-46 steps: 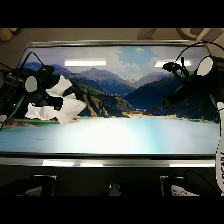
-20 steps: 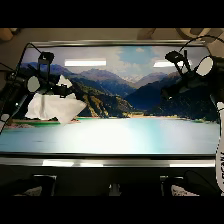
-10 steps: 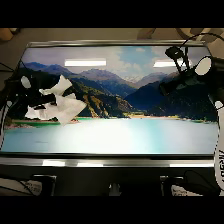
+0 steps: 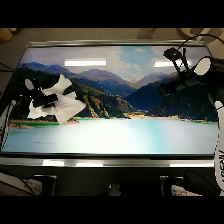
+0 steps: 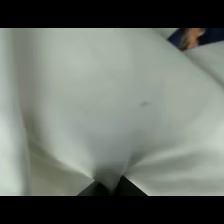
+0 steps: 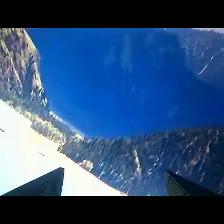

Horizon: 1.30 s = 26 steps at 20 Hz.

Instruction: Fold the shirts.

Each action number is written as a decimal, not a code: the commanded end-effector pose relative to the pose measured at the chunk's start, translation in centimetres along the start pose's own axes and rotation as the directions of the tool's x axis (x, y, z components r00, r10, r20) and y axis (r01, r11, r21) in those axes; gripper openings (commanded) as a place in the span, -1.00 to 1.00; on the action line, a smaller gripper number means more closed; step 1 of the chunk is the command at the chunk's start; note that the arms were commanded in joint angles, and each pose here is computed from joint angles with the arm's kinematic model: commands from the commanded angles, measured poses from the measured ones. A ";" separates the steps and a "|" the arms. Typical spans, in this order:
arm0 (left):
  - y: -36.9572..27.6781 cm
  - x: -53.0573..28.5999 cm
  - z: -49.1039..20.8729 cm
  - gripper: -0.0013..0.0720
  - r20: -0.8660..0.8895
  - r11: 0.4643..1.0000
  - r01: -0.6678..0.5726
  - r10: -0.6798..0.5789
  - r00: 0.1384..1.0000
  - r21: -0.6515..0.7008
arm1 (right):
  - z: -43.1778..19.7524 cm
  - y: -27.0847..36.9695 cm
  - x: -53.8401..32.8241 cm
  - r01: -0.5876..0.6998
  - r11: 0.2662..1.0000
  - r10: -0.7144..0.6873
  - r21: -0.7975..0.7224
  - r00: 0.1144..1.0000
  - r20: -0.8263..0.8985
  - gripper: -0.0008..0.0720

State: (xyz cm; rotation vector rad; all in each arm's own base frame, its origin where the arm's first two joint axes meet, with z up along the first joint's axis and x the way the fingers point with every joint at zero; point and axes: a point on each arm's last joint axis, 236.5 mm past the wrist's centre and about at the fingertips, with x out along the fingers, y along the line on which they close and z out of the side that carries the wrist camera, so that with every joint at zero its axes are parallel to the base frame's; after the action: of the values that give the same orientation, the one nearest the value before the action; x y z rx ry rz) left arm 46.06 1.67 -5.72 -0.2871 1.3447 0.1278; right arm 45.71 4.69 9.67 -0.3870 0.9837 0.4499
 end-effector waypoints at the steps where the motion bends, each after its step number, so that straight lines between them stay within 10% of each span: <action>1: -5.4 -9.1 3.5 -0.90 0.228 0.969 0.031 -0.089 0.970 0.245 | 3.4 -1.5 -4.1 0.113 0.992 -0.103 -0.056 0.983 0.152 0.89; 5: -19.1 -32.4 0.8 -0.89 0.568 0.836 0.197 -0.501 0.652 0.512 | 6.9 -1.2 -15.1 0.235 0.972 -0.210 -0.025 0.910 0.356 0.89; 9: -25.2 -44.8 -8.6 -0.90 0.548 0.666 0.304 -0.739 0.391 0.681 | 6.1 -0.5 -26.5 0.386 0.921 -0.359 0.050 0.792 0.493 0.89; 13: -29.3 -38.9 -13.4 -0.89 0.373 0.587 0.350 -0.772 0.515 0.730 | 0.3 1.1 -29.1 0.408 0.912 -0.396 0.050 0.841 0.369 0.89; 17: -32.7 -22.0 -19.1 -0.89 0.102 0.589 0.414 -0.650 0.754 0.695 | -5.9 3.3 -23.0 0.231 0.973 -0.232 0.014 0.972 0.032 0.89; 21: -36.2 -8.7 -27.4 -0.84 -0.206 0.632 0.575 -0.561 0.802 0.519 | -9.1 3.2 -13.8 0.113 0.994 -0.110 0.007 0.979 -0.173 0.90; 23: -36.1 -6.1 -30.0 0.64 -0.327 0.654 0.603 -0.508 0.797 0.456 | -11.3 3.9 -8.8 0.039 0.999 -0.031 0.024 0.963 -0.267 0.90; 26: -31.1 -7.2 -27.0 0.83 -0.349 0.664 0.517 -0.382 0.856 0.540 | -14.0 6.6 -4.4 -0.122 0.992 0.123 0.025 0.923 -0.366 0.90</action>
State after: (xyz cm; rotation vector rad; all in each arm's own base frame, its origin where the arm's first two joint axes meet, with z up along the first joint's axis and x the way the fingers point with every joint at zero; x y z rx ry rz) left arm 28.02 -38.21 1.78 -0.1535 1.2639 -0.8046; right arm 31.61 0.93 11.09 -0.4492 1.2437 0.3769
